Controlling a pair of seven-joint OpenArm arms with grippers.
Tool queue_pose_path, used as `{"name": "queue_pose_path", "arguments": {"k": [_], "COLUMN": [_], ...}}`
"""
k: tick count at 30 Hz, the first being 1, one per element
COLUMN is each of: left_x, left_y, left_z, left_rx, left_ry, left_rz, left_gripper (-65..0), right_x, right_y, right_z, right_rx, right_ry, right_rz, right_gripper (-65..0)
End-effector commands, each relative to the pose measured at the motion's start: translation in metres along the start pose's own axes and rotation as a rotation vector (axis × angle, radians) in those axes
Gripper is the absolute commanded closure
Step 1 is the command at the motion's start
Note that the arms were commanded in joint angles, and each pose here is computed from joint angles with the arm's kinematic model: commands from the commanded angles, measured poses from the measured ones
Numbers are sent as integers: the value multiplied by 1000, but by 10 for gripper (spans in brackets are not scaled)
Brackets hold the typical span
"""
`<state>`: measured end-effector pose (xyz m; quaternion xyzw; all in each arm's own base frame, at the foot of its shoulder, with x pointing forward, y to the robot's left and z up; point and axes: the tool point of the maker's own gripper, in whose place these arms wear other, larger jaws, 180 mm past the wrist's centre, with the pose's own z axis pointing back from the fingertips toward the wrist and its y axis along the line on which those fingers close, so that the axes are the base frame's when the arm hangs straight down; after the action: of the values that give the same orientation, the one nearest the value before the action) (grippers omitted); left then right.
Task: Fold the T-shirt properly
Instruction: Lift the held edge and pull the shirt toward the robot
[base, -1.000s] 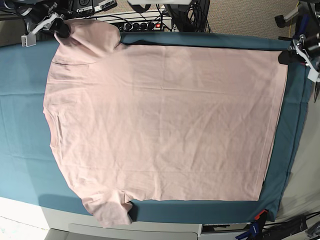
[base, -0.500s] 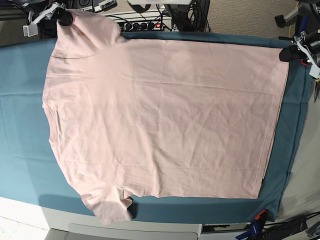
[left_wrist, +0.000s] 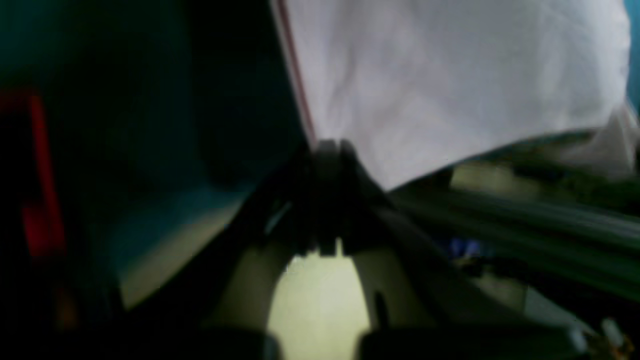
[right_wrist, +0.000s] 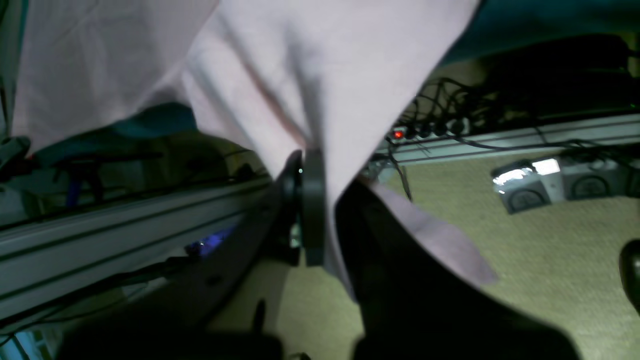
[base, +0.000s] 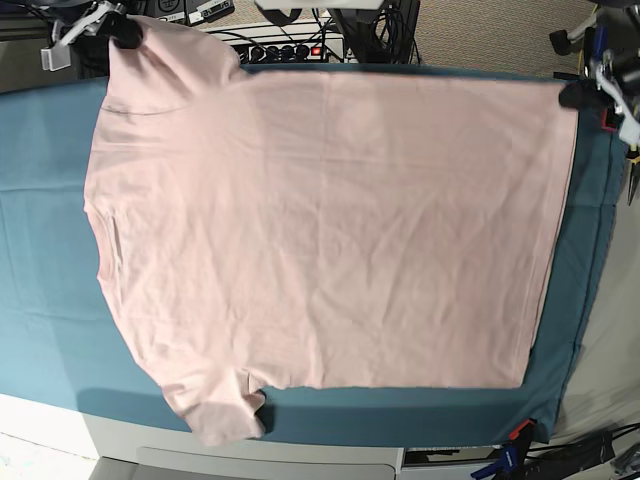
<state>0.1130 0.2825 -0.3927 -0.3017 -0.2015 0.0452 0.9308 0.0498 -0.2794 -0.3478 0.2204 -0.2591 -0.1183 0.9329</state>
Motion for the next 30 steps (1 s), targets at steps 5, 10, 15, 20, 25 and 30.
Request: {"name": "queue_pose_path", "arguments": {"k": [5,10,15,20,25,30], "left_x": [-5,-5,-6,-10,-12,-8], "left_y": [-18,-22,-21,-20,-15,-11], "left_z": [1,2,2,3,10,20], "left_rx": [-39,-43,-37,-33,-11,4], "left_ry": [26,34,40,53,45,14], "left_rz": [-50,-70,-71,-68,-57,-45], "left_gripper": [0,0,0,0,0,0], "right_x": [-2,-5,-7,-13,-13,-11], "right_y": [-6,-6,-1,-2,-7,-10], "right_z": [16,18,21,27,37,41], "right_rx": [-32,-36,-10,-15,-43,-55], "right_ry": [6,16,7,21,4,-7], "right_rz": [8,3,-12,-26,-37,-39], "right_gripper": [0,0,0,0,0,0]}}
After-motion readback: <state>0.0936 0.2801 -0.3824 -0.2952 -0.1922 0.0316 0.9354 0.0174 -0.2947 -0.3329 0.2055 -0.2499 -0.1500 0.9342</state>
